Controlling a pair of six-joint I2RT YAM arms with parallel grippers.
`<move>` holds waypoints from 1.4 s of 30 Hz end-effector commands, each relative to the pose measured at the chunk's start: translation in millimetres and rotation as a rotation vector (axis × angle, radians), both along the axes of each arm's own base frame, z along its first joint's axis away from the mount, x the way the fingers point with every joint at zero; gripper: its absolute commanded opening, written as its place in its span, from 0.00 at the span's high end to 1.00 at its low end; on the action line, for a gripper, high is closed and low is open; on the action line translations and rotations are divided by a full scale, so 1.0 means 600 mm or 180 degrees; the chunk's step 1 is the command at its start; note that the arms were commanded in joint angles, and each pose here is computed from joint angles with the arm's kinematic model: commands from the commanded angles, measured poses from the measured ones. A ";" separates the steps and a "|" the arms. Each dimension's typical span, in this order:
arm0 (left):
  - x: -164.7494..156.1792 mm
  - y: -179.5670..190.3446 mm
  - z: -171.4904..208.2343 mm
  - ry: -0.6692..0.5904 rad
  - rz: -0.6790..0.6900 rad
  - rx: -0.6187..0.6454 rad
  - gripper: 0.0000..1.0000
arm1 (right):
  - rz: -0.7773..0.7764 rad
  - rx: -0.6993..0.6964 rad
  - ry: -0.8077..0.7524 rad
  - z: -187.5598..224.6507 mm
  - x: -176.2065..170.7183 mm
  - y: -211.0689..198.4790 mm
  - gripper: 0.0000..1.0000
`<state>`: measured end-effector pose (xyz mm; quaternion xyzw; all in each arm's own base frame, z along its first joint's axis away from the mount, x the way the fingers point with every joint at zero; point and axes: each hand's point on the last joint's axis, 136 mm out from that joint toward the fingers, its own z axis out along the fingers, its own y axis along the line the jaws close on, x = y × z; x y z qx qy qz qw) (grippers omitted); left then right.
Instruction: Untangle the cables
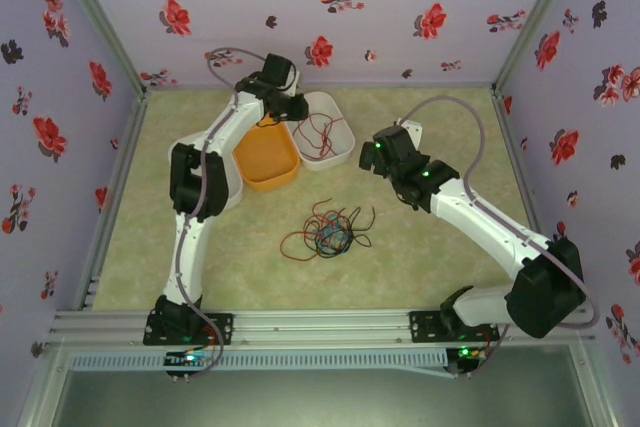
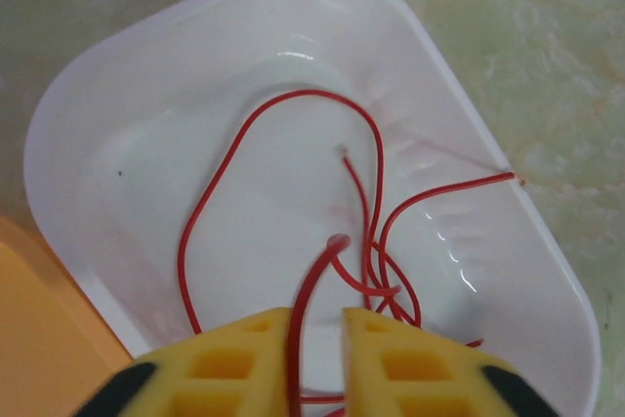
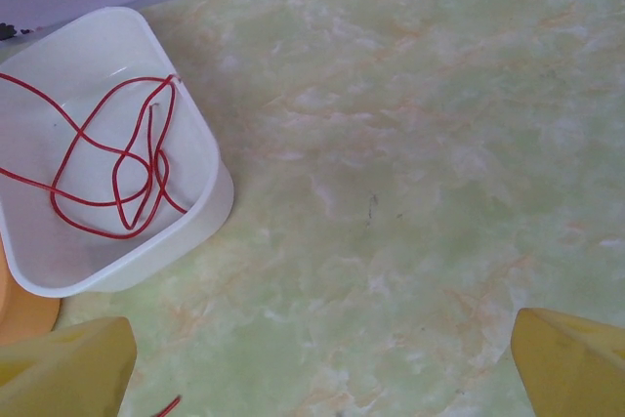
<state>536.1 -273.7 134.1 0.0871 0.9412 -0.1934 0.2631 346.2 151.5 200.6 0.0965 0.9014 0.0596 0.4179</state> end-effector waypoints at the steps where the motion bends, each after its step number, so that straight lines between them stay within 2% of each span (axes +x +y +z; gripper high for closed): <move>1: 0.001 0.002 0.000 0.0037 -0.0039 0.0011 0.71 | -0.0068 0.0045 -0.0075 0.021 0.005 -0.007 0.01; 8: 0.002 0.001 0.049 -0.0139 -0.0028 -0.0070 0.48 | -0.0094 0.0090 -0.0140 0.026 0.002 -0.010 0.01; 20: -0.015 0.009 0.138 -0.0479 0.0008 -0.0163 0.24 | -0.0169 0.0061 -0.0198 0.031 0.003 -0.020 0.01; 26: -0.060 0.005 0.190 -0.0721 -0.0032 -0.0184 0.00 | -0.0072 0.0000 -0.0104 0.012 0.004 -0.013 0.01; 29: -0.091 0.004 0.212 -0.0886 -0.0010 -0.0218 0.00 | 0.0031 -0.0015 -0.0015 0.000 0.004 -0.003 0.01; 34: -0.154 0.022 0.230 -0.1161 0.0108 -0.0314 0.00 | 0.0231 -0.0011 0.0187 -0.025 0.001 0.017 0.10; 39: -0.222 0.056 0.209 -0.1286 0.0253 -0.0376 0.00 | 0.0532 0.0105 0.0399 -0.052 -0.007 0.052 0.17; 42: -0.264 0.081 0.173 -0.1216 0.0337 -0.0338 0.00 | 0.0754 0.0171 0.0501 -0.065 -0.014 0.078 0.20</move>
